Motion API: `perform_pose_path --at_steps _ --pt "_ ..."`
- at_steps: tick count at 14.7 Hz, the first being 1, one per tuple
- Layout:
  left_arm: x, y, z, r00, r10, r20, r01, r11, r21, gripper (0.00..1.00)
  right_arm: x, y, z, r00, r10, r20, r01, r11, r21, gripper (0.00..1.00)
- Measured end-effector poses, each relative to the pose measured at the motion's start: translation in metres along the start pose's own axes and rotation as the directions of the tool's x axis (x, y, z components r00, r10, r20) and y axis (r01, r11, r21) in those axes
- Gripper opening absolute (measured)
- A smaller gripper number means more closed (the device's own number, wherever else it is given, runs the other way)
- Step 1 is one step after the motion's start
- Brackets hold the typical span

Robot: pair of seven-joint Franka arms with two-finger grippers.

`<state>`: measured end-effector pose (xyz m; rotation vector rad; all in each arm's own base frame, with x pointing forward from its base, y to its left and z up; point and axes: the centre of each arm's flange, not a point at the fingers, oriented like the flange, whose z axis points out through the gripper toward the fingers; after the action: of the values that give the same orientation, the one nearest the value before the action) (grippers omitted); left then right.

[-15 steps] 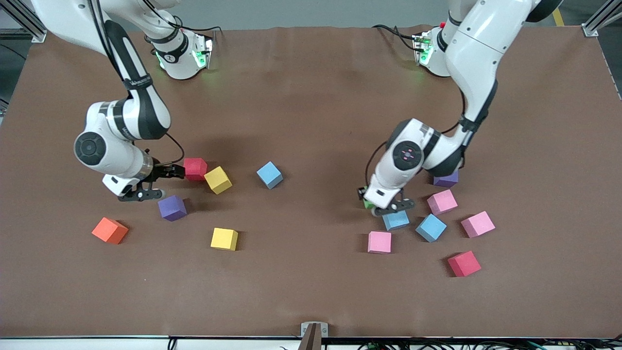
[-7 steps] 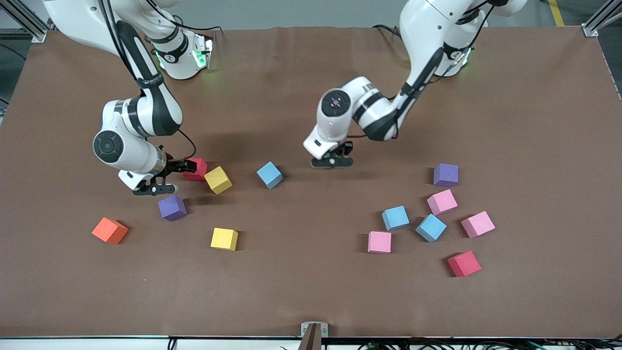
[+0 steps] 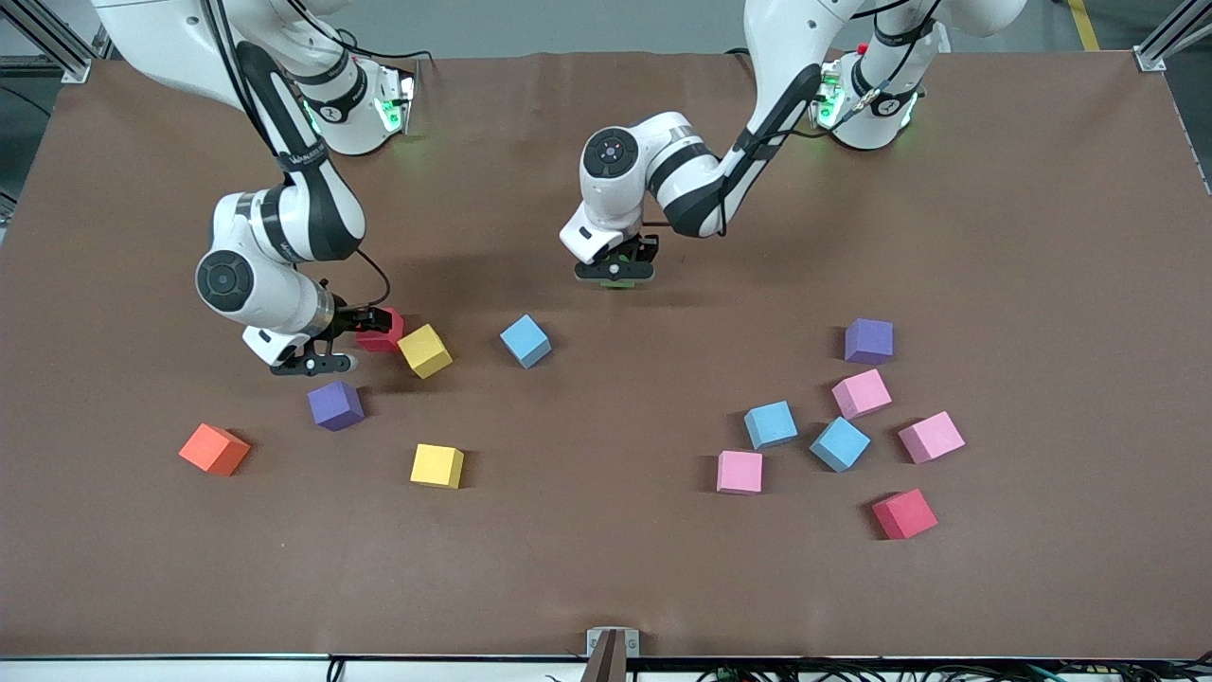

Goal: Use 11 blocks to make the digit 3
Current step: 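Grasp the red cube with the right gripper while the left gripper carries green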

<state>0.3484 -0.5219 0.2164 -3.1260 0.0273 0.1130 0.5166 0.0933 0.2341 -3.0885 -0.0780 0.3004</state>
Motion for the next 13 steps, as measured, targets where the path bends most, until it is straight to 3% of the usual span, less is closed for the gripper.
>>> perform_pose_path --at_steps 6,13 --pt "-0.023 0.002 0.021 1.0 -0.012 -0.009 0.012 1.0 -0.015 0.57 -0.01 -0.021 0.016 1.0 0.015 -0.021 -0.015 1.0 -0.011 1.0" --pt "-0.023 0.0 0.028 0.999 0.016 -0.032 -0.017 1.0 -0.009 0.57 -0.019 -0.015 0.038 0.999 0.026 -0.045 -0.027 1.0 -0.015 1.0"
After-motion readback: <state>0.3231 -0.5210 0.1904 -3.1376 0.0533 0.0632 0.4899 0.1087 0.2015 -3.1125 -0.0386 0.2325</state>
